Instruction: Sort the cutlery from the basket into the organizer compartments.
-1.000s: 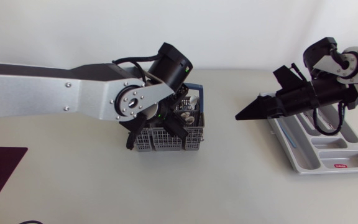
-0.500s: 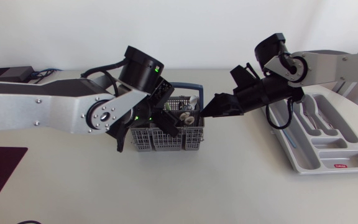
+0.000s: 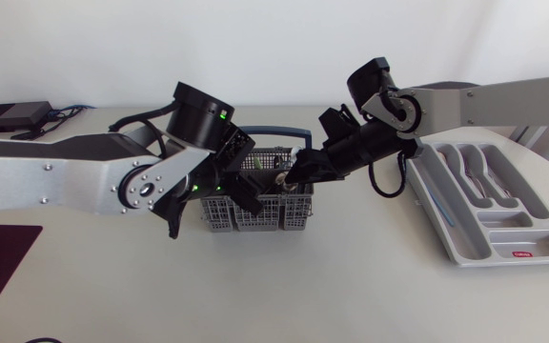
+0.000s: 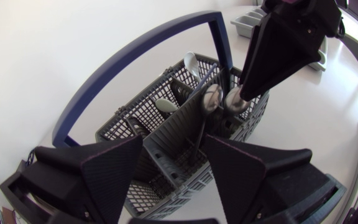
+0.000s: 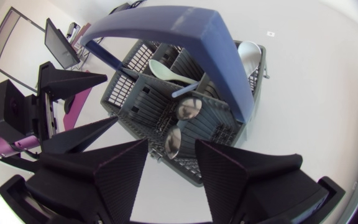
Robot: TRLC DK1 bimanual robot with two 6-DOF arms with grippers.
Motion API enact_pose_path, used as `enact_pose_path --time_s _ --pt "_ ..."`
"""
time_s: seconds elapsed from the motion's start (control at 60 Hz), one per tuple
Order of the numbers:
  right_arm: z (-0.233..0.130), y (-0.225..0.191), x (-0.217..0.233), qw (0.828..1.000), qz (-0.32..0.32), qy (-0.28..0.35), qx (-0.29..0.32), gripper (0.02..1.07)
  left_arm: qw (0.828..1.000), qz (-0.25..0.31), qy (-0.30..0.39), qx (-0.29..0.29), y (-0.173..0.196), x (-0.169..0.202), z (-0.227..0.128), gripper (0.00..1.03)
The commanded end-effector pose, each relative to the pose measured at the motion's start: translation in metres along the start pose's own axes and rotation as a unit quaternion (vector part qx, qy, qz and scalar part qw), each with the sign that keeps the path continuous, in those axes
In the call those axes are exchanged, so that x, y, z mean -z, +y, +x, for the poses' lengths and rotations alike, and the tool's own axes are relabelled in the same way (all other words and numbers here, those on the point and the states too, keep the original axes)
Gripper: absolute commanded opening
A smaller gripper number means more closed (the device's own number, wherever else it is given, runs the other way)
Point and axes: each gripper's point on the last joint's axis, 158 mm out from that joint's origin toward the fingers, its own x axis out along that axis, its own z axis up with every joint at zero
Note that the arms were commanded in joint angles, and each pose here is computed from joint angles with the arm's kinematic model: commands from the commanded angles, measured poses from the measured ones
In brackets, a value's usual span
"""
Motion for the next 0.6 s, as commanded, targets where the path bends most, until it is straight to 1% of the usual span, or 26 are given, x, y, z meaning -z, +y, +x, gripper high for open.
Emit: enact_pose_path --time_s 0.0,0.033,0.1,0.283,0.333,0.417,0.583 --pt "0.009 0.004 -0.006 1.0 0.009 0.0 0.0 0.49 1.0 0.003 -0.01 -0.002 0.006 0.001 -0.006 0.69" --pt "0.011 0.005 -0.005 1.0 0.008 0.002 0.003 0.47 1.0 0.001 -0.011 -0.003 0.007 0.002 -0.006 0.69" --pt "0.017 0.006 -0.005 1.0 0.011 0.003 0.005 0.46 1.0 0.0 -0.011 -0.002 0.007 0.003 -0.007 0.69" --pt "0.021 0.004 -0.003 1.0 0.013 0.004 0.01 0.27 1.0 -0.002 -0.015 -0.001 0.01 0.005 -0.01 0.68" --pt "0.021 0.004 -0.003 1.0 0.016 0.004 0.01 0.25 1.0 -0.003 -0.014 -0.001 0.01 0.006 -0.009 0.68" --pt "0.02 0.004 0.0 1.0 0.017 0.005 0.011 0.22 1.0 -0.003 -0.013 0.0 0.01 0.007 -0.009 0.68" --pt "0.017 0.0 0.002 1.0 0.022 0.006 0.013 0.21 1.0 -0.003 -0.014 -0.001 0.01 0.007 -0.009 0.68"
